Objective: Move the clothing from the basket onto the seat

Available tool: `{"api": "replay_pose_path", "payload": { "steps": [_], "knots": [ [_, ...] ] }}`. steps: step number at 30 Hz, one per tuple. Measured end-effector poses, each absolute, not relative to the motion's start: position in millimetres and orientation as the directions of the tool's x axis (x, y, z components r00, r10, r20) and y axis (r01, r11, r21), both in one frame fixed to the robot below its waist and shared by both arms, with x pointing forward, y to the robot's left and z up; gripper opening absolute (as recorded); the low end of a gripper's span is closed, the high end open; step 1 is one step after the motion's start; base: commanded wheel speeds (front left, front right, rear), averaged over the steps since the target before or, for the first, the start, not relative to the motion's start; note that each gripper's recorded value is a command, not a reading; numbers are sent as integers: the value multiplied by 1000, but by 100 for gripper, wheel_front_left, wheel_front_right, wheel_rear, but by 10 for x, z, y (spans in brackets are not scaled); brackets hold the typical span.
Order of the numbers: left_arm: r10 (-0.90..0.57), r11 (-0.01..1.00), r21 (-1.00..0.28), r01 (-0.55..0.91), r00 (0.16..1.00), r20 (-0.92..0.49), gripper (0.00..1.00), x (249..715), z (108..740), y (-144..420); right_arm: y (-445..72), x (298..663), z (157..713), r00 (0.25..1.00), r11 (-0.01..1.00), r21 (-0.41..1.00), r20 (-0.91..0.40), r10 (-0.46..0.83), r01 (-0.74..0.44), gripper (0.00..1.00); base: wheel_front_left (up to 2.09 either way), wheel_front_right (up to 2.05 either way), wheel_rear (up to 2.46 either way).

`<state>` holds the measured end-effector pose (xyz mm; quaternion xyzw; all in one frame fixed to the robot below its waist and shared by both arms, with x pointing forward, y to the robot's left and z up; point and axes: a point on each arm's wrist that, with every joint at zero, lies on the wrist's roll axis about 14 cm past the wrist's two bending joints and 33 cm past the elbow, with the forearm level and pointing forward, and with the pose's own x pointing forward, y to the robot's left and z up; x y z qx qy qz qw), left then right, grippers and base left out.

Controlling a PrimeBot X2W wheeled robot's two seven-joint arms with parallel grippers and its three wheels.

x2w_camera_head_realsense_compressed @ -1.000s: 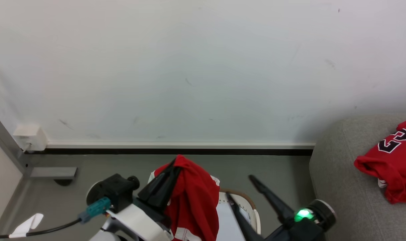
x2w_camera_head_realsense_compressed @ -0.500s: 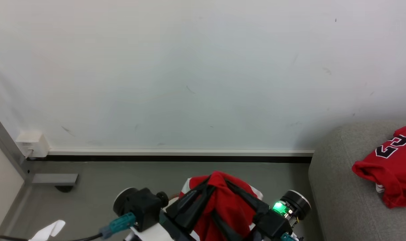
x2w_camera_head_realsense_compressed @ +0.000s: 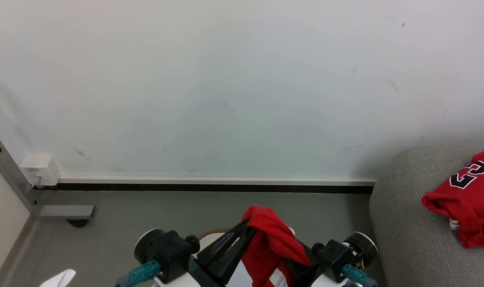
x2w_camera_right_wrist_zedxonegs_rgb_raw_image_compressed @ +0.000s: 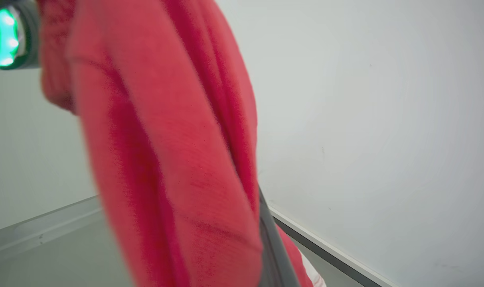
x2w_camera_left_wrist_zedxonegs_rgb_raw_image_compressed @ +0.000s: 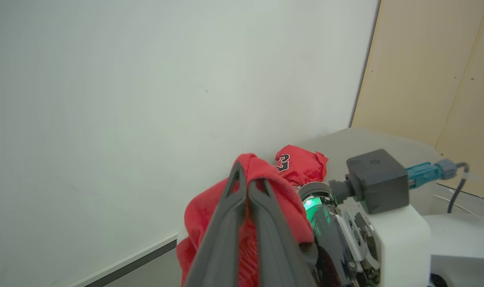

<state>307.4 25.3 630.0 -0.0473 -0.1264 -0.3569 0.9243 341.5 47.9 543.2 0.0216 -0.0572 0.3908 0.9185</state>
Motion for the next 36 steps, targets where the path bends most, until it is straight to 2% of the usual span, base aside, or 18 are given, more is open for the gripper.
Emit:
{"api": "replay_pose_path", "payload": {
  "steps": [1, 10, 21, 30, 36],
  "knots": [
    [-643, 744, -3, 668, 717, 268, 100, 3094, 6284, 266, 441, 3450, 5448, 698, 704, 0, 127, 704, -710, 0, 0, 0, 0],
    [-663, 725, -38, 688, 712, 229, 100, 3239, 6040, 158, -125, 3776, 5694, 807, 823, 11, 206, 554, -568, 0, 0, 0, 0],
    [-790, 576, -89, 812, 581, 195, 100, 3293, 5796, -408, -1042, 3844, 5763, 918, 944, -17, 226, 326, -330, 0, 0, 0, 0],
    [-866, 439, -150, 886, 462, 193, 100, 3280, 5634, -837, -1729, 3793, 5705, 972, 991, -39, 195, 132, -126, 0, 0, 0, 0],
    [-879, 408, -178, 895, 438, 187, 100, 3472, 5495, -859, -2078, 4068, 5908, 973, 992, -125, 228, 46, -18, 0, 0, 0, 0]
  ]
}}
